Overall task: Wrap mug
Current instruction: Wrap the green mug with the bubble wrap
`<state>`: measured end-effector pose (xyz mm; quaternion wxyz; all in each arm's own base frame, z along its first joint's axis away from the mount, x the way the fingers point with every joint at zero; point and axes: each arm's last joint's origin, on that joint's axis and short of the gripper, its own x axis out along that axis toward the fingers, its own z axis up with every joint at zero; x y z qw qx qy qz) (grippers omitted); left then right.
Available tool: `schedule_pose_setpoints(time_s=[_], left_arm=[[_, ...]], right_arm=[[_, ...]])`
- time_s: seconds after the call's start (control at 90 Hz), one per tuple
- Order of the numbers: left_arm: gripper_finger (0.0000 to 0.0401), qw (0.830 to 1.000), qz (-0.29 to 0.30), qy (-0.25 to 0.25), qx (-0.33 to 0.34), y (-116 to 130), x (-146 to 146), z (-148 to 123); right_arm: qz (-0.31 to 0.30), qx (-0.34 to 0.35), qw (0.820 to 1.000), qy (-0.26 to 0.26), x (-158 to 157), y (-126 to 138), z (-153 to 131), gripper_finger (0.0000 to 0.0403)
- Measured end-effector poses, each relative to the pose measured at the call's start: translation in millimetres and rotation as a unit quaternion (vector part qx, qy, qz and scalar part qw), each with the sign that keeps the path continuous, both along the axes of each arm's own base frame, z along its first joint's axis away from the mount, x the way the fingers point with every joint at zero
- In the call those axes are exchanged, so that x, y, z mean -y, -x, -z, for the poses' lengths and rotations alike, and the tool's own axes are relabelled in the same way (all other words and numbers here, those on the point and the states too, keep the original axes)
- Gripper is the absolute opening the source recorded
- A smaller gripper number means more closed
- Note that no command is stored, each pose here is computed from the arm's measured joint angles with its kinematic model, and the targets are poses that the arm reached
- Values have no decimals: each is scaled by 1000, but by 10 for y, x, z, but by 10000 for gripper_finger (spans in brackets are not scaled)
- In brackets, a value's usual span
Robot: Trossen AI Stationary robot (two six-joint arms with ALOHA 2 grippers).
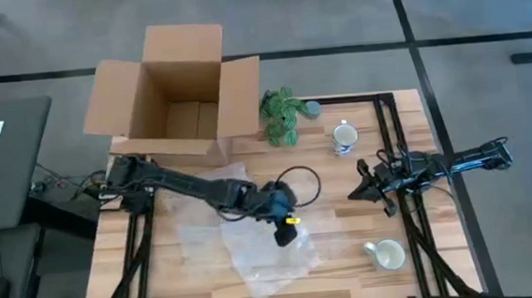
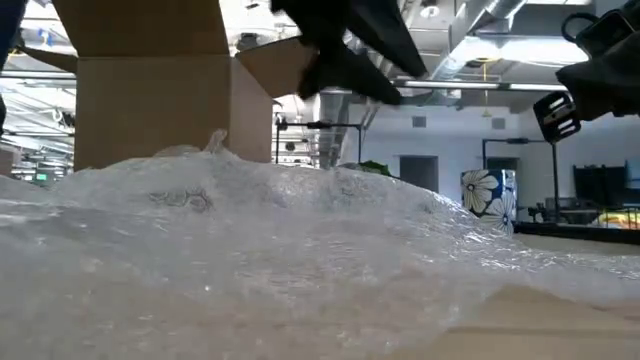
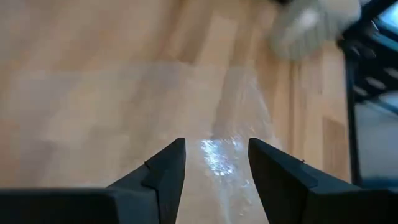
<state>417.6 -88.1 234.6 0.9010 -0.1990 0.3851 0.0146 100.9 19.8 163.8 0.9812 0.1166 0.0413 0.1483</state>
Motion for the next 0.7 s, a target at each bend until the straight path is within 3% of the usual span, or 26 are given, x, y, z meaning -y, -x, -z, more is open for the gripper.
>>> schedule_pose_setpoints(time_s=[0.122,0.411,0.7], left_arm=[[165,999,27,15,-41,-111,24,297],[148,990,-19,-55,-131,-208,170,589],[9,989,-33,-48,-135,-247,159,601]], right_arm=[[0,0,1000,0,0,0,0,0],[0,0,1000,0,0,0,0,0],[0,0,1000,0,0,0,0,0]])
